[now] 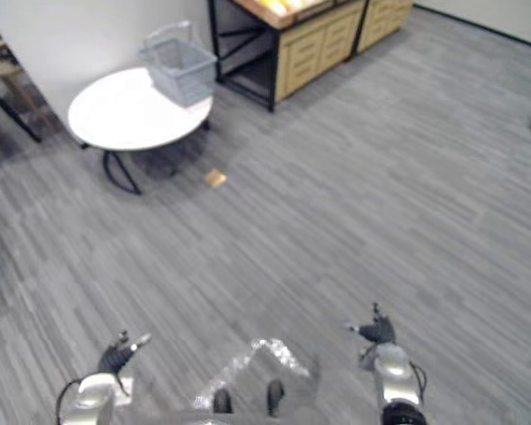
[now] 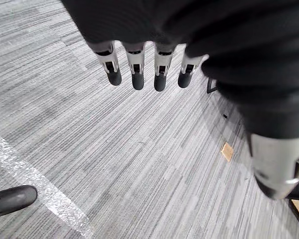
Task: Pick vegetable in the basket
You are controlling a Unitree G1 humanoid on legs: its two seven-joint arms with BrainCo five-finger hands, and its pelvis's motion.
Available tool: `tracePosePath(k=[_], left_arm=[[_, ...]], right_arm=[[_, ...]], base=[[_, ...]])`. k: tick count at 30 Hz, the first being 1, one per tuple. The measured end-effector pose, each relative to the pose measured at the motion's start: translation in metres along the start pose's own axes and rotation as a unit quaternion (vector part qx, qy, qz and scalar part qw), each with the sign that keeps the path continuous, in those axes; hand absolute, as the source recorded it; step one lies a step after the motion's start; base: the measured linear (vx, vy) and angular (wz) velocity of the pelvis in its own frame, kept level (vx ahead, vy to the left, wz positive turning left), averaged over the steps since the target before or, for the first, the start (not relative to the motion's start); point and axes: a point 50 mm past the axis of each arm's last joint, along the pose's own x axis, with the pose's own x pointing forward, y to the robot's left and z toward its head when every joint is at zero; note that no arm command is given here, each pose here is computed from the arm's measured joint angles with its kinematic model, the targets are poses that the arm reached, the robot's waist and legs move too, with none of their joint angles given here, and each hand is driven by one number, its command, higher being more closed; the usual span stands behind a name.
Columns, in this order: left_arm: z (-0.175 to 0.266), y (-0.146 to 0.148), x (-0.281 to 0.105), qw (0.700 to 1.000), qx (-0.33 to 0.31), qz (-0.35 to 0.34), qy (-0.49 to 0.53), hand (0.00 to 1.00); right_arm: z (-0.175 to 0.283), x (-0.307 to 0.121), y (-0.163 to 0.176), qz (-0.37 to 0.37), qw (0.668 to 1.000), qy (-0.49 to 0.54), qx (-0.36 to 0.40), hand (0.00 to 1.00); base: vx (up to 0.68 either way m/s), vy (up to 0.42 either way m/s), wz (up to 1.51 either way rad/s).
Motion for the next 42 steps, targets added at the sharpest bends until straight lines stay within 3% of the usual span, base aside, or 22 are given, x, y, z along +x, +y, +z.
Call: tracePosePath(k=[10,16,20,24,29,32,37,42], left_arm=[[0.003,0.003,0.001,1.0,-0.019,0.008,-0.003,0.0],[-0.024,0.007,-0.012,0.999,-0.017,0.009,0.029,0.0],[-0.047,0.012,-0.021,0.997,-0.018,0.015,0.07,0.0],[-0.032,0.008,-0.014,0.999,0.004,0.001,0.043,0.0],[0.022,0.001,0.008,1.0,0.001,-0.006,-0.031,0.0],[0.018,0.004,0.009,1.0,0.007,-0.004,-0.02,0.0],[-0.023,0.002,-0.008,0.999,-0.002,-0.002,0.036,0.0],[-0.022,-0.014,-0.012,0.999,-0.025,-0.017,0.027,0.0]], right_arm=[[0.001,-0.001,-0.004,-0.003,1.0,-0.005,-0.005,0.0],[0.025,0.005,-0.013,-0.007,0.999,-0.045,-0.024,0.0],[0.013,0.0,0.003,0.019,0.999,-0.032,-0.028,0.0],[0.014,-0.004,0.017,0.044,0.997,-0.042,-0.041,0.0],[0.036,0.0,0.013,0.034,0.995,-0.086,-0.038,0.0],[0.039,-0.001,0.012,0.03,0.995,-0.093,-0.034,0.0],[0.082,-0.002,0.012,0.03,0.983,-0.174,-0.042,0.0],[0.14,-0.003,0.012,0.01,0.961,-0.268,-0.067,0.0]], base=[[0.06,-0.054,0.05],[0.37,0.146,-0.46],[0.54,0.192,-0.14],[0.62,0.084,0.28],[0.58,-0.172,0.57],[0.63,-0.349,0.57],[0.7,-0.537,-0.14],[0.55,-0.293,0.02]])
